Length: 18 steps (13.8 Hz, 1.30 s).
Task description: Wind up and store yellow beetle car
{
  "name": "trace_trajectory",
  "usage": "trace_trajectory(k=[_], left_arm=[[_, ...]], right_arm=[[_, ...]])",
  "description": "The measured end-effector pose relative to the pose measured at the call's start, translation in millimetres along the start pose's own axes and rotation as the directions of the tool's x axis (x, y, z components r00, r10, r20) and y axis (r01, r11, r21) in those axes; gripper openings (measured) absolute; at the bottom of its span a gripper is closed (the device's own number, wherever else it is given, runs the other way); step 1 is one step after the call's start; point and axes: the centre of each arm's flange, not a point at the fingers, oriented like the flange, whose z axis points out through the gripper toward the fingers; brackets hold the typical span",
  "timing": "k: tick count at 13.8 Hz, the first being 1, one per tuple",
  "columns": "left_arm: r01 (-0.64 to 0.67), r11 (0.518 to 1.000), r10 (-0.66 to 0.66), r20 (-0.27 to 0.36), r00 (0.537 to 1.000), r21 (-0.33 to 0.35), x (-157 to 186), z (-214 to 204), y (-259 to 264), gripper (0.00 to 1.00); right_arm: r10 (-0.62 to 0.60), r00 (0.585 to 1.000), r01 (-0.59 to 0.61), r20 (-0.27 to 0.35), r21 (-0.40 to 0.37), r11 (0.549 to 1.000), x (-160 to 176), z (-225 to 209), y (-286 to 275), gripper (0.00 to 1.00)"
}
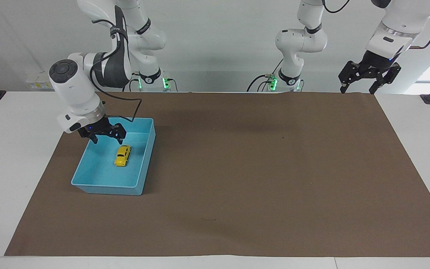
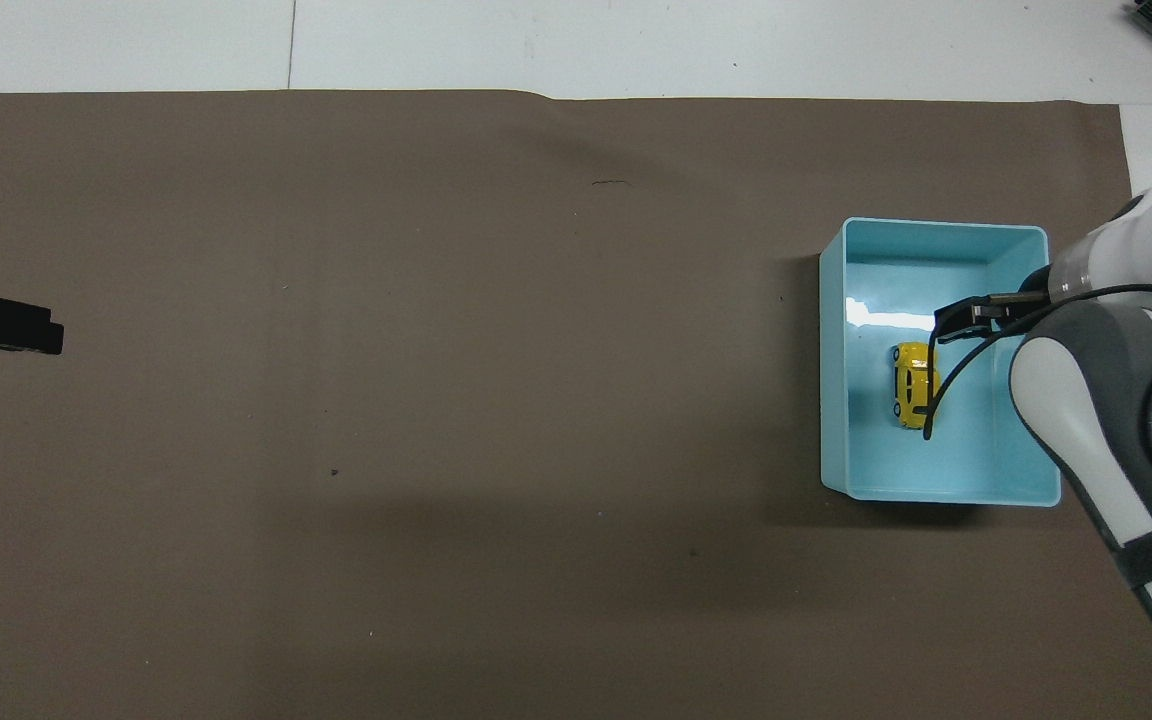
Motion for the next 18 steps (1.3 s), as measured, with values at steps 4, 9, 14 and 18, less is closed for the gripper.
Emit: trace_trajectory(k=[4,9,14,18], left_arm=[[0.0,1.0,0.0,0.0,1.0,0.0,0.0,0.0,0.0,1.0],[0.0,1.0,0.0,0.0,1.0,0.0,0.0,0.0,0.0,1.0],[0.0,1.0,0.0,0.0,1.0,0.0,0.0,0.0,0.0,1.0],[0.0,1.0,0.0,0.0,1.0,0.0,0.0,0.0,0.0,1.0]], right_arm=[[0.005,1.0,-0.005,0.017,-0.002,1.0,-1.5,-55.0,2.6,1.0],[0.01,1.0,-0.01,0.024,-0.003,1.0,-5.5,-100.0,4.7,1.0],[0.009,1.0,-0.009,0.028,-0.002,1.0,-14.9,-132.2,3.5,1.0],[0.002,1.0,-0.002,0.018,-0.002,1.0,-23.3,-144.5,-0.5,1.0]])
